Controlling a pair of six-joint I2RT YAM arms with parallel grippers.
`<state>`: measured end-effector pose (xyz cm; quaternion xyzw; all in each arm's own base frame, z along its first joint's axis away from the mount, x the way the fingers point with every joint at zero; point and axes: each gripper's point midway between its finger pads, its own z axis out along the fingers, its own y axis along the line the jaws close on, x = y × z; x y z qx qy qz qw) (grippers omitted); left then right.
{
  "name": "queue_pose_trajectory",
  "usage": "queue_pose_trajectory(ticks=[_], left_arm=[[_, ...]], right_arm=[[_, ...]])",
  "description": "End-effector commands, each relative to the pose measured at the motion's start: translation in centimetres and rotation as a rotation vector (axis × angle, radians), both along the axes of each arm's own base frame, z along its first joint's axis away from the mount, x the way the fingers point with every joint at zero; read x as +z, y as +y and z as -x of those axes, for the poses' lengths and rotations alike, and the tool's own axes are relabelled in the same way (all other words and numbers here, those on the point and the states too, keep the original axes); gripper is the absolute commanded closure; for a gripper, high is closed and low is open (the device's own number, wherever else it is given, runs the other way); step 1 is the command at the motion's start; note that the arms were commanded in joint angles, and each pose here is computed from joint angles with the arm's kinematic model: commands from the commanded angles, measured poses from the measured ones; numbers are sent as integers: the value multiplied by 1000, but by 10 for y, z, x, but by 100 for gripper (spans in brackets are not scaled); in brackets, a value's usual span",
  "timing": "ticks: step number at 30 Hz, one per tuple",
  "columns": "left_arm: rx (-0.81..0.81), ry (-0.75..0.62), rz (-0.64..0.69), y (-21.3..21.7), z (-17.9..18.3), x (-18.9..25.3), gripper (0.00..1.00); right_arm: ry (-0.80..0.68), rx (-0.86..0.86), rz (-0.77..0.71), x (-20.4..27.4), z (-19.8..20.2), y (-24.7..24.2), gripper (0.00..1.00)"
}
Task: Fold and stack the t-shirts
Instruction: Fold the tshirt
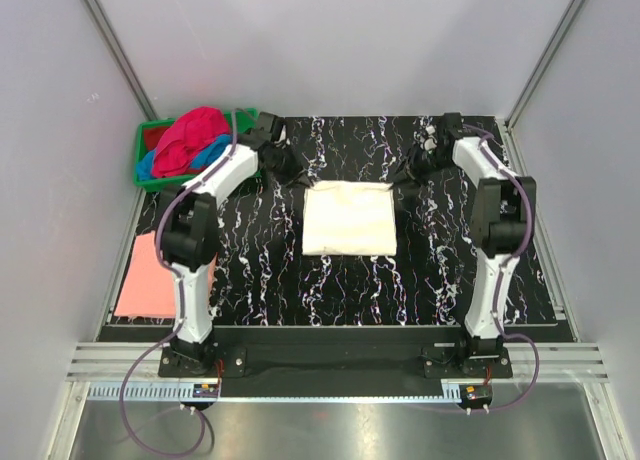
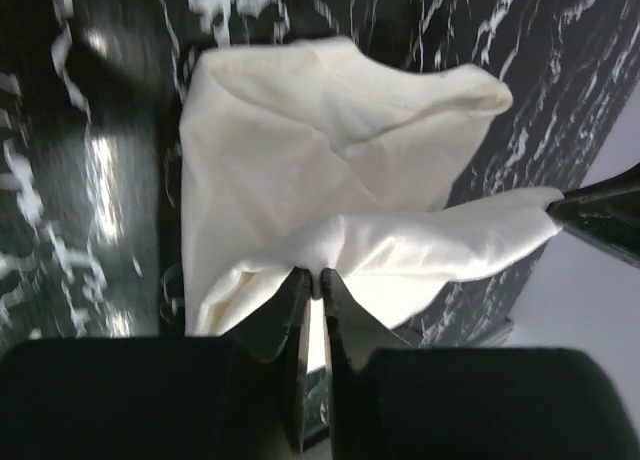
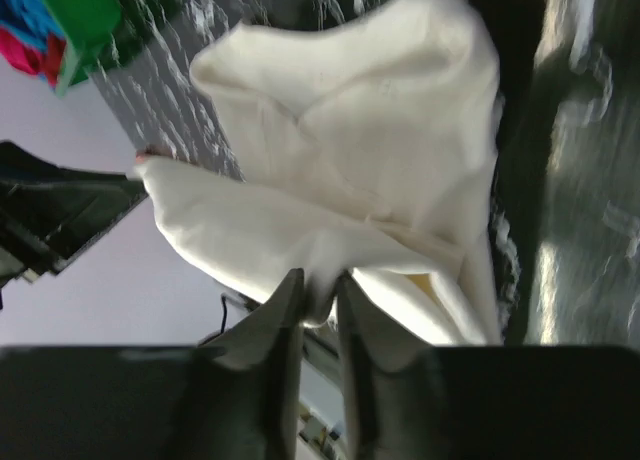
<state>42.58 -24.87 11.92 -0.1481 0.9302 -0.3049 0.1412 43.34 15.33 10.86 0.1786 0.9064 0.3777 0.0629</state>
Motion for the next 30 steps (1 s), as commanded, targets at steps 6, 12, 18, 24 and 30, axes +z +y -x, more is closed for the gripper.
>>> queue_pose_trajectory(ticks=[6, 12, 18, 24, 30], left_arm=[[6, -327, -102, 22, -86, 65, 22], [-37, -481, -36, 21, -61, 109, 40], [-197, -394, 50, -9, -20, 69, 36], [-258, -390, -14, -10, -14, 41, 29], [-345, -402, -187, 5, -33, 12, 24]], right_arm=[[-203, 29, 37, 15, -78, -22, 51], [-277, 63, 114, 38, -53, -30, 46], [-294, 100, 93, 16, -42, -18, 45], [-289, 155, 147, -16, -55, -17, 43], [-268, 222, 141, -39, -47, -11, 37]])
